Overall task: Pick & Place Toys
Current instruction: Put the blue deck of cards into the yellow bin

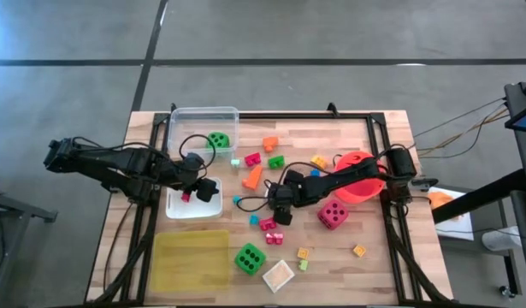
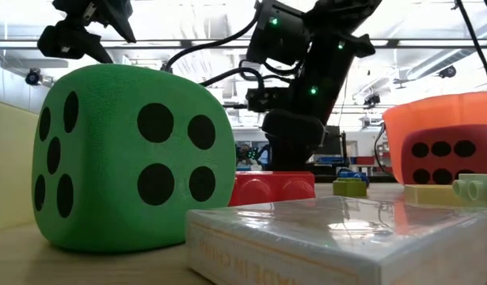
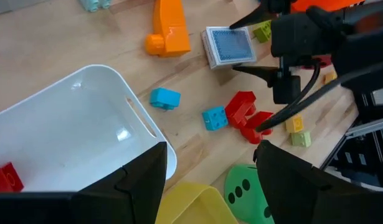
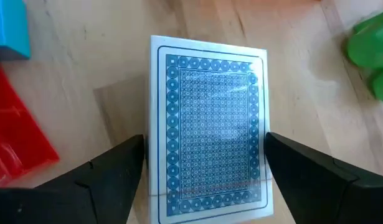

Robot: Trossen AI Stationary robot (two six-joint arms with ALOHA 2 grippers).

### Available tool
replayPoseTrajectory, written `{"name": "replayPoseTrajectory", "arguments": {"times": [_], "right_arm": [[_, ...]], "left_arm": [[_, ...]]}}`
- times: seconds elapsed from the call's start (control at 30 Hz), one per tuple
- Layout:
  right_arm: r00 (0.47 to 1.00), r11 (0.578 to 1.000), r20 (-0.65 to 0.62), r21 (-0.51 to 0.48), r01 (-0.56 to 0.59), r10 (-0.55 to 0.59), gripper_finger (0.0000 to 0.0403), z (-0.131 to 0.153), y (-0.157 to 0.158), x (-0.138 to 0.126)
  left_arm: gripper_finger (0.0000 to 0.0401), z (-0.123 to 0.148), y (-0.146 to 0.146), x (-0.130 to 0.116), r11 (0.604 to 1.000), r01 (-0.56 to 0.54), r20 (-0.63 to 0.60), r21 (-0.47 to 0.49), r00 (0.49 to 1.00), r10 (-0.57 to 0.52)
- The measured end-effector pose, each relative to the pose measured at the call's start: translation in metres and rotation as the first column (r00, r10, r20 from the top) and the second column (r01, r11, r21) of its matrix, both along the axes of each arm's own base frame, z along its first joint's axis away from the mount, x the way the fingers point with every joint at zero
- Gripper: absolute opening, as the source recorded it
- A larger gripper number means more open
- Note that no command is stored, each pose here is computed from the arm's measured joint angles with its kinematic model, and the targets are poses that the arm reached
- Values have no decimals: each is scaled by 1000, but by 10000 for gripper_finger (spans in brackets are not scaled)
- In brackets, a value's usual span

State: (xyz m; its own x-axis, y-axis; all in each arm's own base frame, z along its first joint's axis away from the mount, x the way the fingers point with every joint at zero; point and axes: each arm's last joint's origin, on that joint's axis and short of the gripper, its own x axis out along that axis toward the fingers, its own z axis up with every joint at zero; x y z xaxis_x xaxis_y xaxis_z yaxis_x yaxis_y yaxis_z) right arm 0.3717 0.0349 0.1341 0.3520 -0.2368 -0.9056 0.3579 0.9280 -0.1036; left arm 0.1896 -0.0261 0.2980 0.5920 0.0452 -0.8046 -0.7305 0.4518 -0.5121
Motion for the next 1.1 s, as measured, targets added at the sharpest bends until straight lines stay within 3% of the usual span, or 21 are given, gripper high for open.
{"name": "replayPoseTrajectory", "arguments": {"times": [0.3, 0.67, 0.77, 1.1], "right_arm": [[1000, 997, -11, 79, -10, 11, 324, -6, -11, -2], [1000, 997, -12, 73, -5, 6, 316, -7, -12, -2], [1000, 997, -9, 73, -9, 10, 281, -6, -11, -1], [1000, 997, -2, 71, -13, 13, 94, -1, -11, -1]], "left_arm": [[234, 0, 0, 0, 1000, 2, 0, -3, 1000, -2], [234, 0, 0, 0, 1000, 4, 2, -7, 1000, -4], [234, 0, 0, 0, 1000, 4, 2, -7, 1000, -4], [234, 0, 0, 0, 1000, 5, 3, -7, 1000, -5]]}}
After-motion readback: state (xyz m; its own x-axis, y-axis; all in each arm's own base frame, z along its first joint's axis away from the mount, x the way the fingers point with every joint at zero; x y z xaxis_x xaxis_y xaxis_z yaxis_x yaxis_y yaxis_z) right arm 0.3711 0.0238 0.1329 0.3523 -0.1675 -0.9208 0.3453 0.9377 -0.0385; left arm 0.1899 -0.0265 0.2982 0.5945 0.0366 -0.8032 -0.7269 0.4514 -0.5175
